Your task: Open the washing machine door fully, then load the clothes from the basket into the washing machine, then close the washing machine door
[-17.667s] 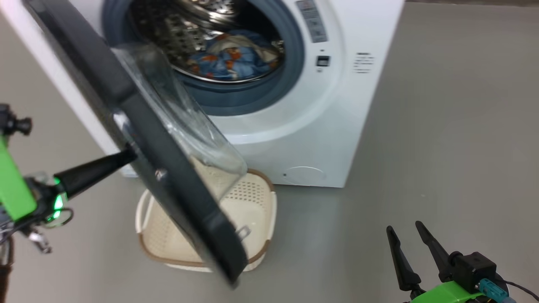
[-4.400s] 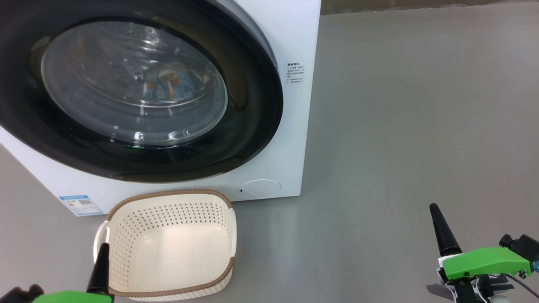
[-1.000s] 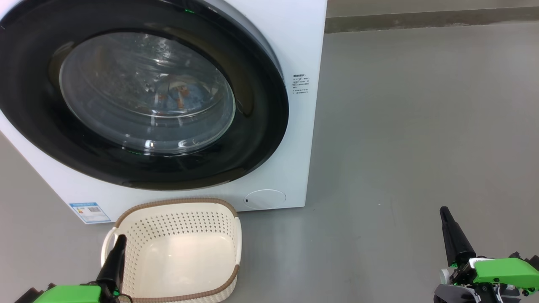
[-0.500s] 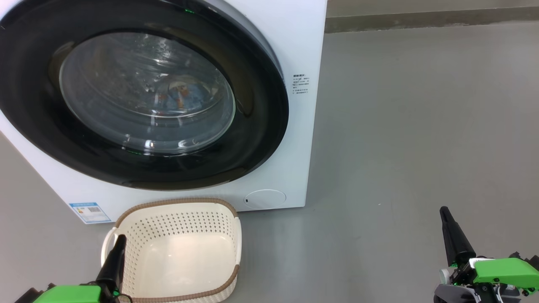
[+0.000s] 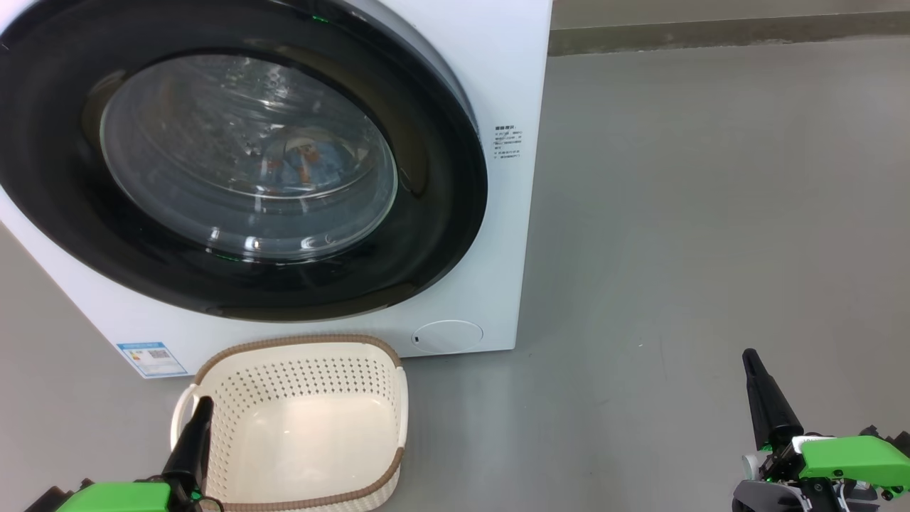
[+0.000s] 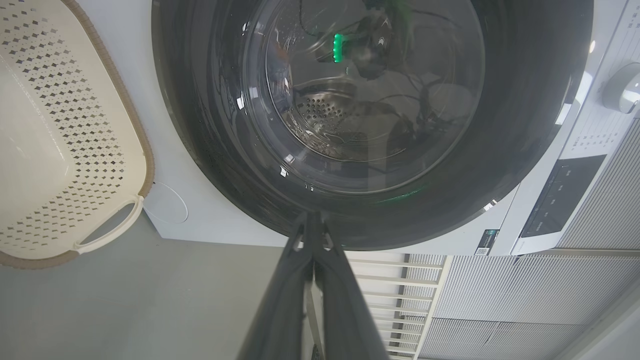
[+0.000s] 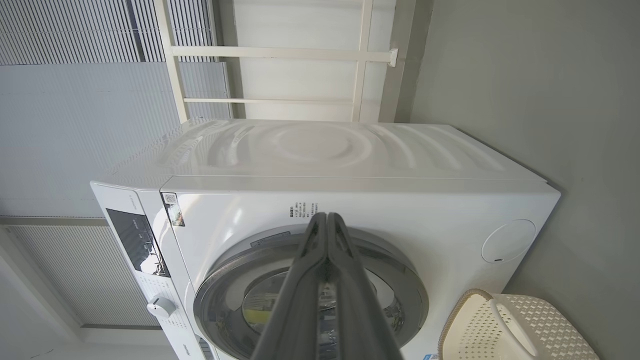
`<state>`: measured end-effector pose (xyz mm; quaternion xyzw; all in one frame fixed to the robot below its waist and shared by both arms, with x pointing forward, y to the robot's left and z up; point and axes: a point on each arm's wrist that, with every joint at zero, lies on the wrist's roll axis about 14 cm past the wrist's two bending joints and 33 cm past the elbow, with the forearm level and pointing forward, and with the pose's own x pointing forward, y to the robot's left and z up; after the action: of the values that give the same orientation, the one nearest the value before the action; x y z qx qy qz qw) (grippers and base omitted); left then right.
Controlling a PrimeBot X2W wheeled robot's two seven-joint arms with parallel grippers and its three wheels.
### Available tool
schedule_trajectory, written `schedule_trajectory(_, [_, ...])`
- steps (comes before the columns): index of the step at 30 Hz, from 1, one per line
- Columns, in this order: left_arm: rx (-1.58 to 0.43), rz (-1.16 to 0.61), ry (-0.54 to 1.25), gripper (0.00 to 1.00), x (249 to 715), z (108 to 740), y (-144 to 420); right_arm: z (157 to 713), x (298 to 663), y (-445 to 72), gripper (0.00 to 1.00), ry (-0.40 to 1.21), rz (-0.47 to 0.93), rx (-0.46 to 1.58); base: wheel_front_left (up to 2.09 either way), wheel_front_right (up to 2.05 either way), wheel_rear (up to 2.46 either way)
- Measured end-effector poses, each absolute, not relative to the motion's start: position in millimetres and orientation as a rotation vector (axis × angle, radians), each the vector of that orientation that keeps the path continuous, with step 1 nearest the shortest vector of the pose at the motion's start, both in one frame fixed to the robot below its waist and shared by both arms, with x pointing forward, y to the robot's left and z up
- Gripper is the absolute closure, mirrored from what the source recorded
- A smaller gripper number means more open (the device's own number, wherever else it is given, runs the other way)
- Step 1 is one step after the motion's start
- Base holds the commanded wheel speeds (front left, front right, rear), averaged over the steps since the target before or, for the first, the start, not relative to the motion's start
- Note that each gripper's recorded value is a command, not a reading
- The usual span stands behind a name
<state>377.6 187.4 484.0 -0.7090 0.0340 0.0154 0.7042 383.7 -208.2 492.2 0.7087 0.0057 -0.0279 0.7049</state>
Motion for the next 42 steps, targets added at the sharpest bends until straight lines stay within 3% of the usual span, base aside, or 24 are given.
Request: schedule_trajectory(42, [-1.578,0.035,0.075,1.00,377.6,484.0,187.2,492.2,383.7,-208.2,1.00,0.013,-0.062,1.576,0.00,0.00,0.00])
